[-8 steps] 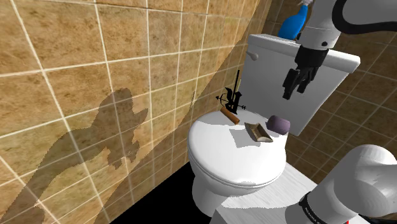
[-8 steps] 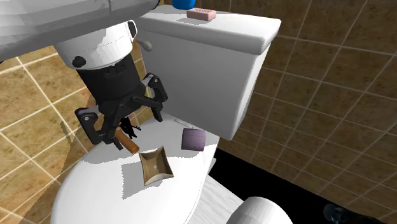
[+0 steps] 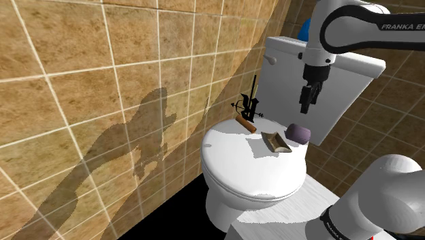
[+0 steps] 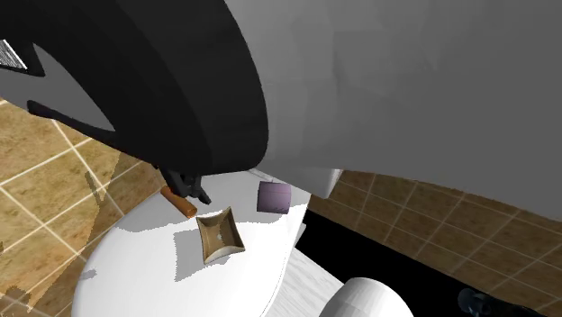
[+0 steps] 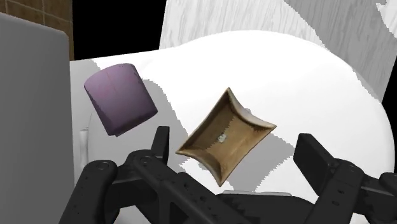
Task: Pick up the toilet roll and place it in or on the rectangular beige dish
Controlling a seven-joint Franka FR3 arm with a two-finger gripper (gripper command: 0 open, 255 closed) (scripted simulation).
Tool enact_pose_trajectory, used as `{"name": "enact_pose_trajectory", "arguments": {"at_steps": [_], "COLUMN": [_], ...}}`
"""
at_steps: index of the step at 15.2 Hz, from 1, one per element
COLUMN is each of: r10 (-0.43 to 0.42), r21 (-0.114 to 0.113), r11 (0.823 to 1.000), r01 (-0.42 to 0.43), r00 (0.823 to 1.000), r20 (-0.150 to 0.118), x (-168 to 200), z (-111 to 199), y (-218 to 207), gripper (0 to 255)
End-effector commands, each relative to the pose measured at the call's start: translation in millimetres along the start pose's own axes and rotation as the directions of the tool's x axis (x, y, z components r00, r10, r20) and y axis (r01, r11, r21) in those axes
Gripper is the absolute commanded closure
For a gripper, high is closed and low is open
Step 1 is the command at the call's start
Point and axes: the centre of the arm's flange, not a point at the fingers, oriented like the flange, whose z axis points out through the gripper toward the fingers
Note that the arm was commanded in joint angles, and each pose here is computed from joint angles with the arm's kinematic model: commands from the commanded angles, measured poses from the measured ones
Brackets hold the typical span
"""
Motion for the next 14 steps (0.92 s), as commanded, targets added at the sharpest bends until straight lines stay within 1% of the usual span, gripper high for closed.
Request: {"name": "enact_pose_trajectory", "arguments": {"at_steps": [1, 2, 4, 5, 7, 8, 10, 12, 14], "r10": [-0.078, -0.114, -0.185, -0.219, -0.286, -0.318, -0.379, -0.437, -0.49], "r21": [-0.015, -0.021, -0.029, -0.032, -0.034, -0.034, -0.03, -0.022, -0.011], "r11": [0.997, 0.993, 0.981, 0.973, 0.954, 0.942, 0.914, 0.881, 0.844], "r01": [0.079, 0.116, 0.19, 0.227, 0.299, 0.335, 0.405, 0.472, 0.536], "r00": [0.995, 0.99, 0.974, 0.963, 0.934, 0.918, 0.878, 0.832, 0.779], "r20": [0.054, 0.08, 0.133, 0.16, 0.213, 0.239, 0.291, 0.342, 0.391], "x": [19, 28, 45, 54, 71, 80, 96, 113, 129], "z": [19, 28, 47, 57, 77, 87, 108, 130, 153], "y": [14, 20, 33, 39, 50, 55, 65, 74, 82], "gripper": [0, 0, 0, 0, 0, 0, 0, 0, 0]}}
